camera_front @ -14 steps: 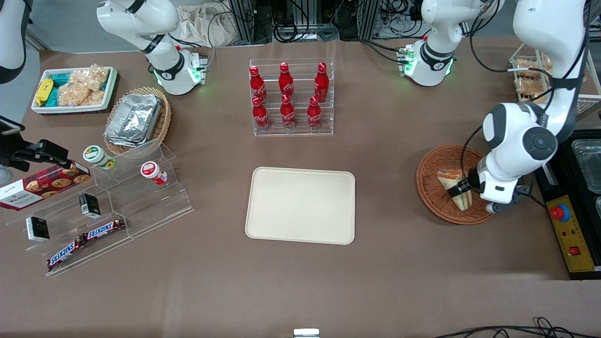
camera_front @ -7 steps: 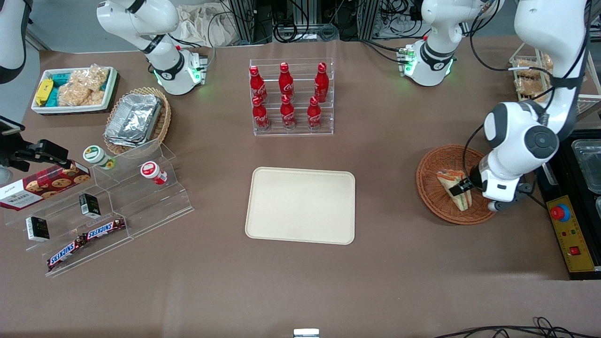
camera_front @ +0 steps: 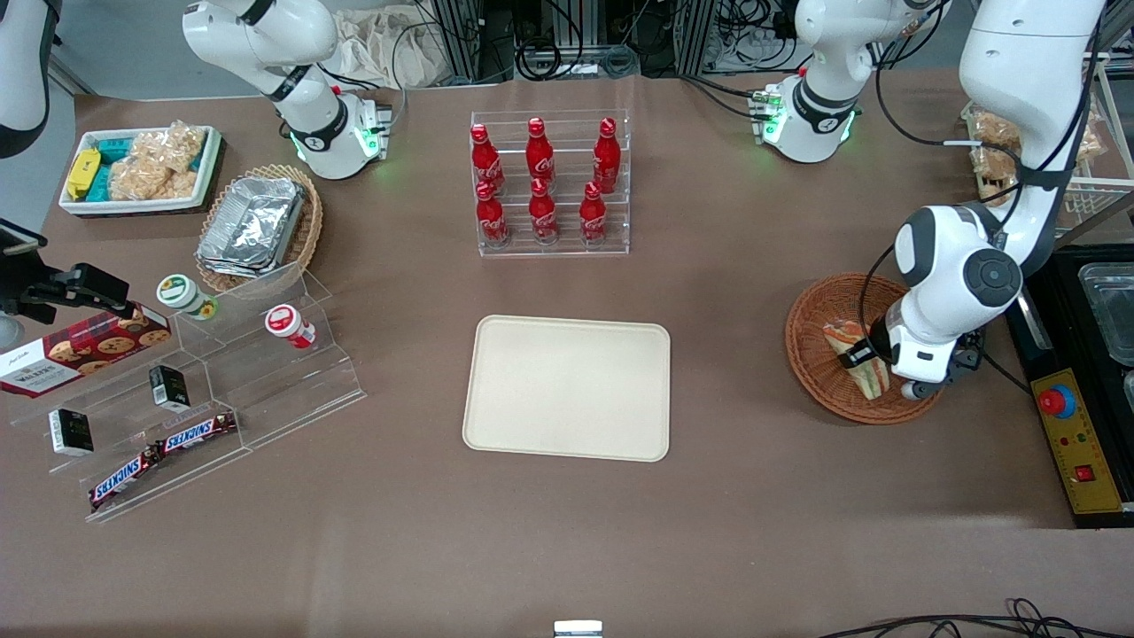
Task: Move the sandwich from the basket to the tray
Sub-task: 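Lift the sandwich and carry it toward the beige tray, then lower the sandwich onto the tray and open the left gripper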
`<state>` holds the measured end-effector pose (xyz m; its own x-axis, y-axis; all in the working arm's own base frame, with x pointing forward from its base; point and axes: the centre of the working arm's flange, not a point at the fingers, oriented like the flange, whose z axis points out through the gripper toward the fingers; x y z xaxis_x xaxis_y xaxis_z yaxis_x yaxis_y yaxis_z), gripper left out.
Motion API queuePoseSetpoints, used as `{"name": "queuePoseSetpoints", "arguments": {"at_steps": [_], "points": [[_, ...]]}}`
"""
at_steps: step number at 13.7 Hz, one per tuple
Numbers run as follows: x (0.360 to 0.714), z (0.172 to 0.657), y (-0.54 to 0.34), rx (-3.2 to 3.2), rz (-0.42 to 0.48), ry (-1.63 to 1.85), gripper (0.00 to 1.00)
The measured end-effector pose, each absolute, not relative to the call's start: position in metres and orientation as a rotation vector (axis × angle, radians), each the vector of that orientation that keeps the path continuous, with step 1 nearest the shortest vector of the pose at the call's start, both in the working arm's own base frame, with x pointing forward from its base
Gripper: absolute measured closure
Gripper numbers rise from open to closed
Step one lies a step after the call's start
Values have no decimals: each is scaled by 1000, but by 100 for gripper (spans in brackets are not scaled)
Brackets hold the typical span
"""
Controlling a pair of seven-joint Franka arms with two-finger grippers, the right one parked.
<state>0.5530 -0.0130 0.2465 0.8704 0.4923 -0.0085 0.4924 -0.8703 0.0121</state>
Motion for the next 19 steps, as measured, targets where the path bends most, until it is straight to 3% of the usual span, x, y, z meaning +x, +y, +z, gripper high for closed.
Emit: {"name": "queuePoseSetpoints", "arguments": {"at_steps": [2,7,9,12,16,19], "points": [[560,262,-17,3052,-60,747,65],[600,371,-25,3143,-140,344,71],[611,421,-64,3149,-152,159,81],[609,466,-160,3140,-142,-91,81],[596,431,-278,3102,-192,-331,81],[594,374,-363,3048,-145,-349,81]]}}
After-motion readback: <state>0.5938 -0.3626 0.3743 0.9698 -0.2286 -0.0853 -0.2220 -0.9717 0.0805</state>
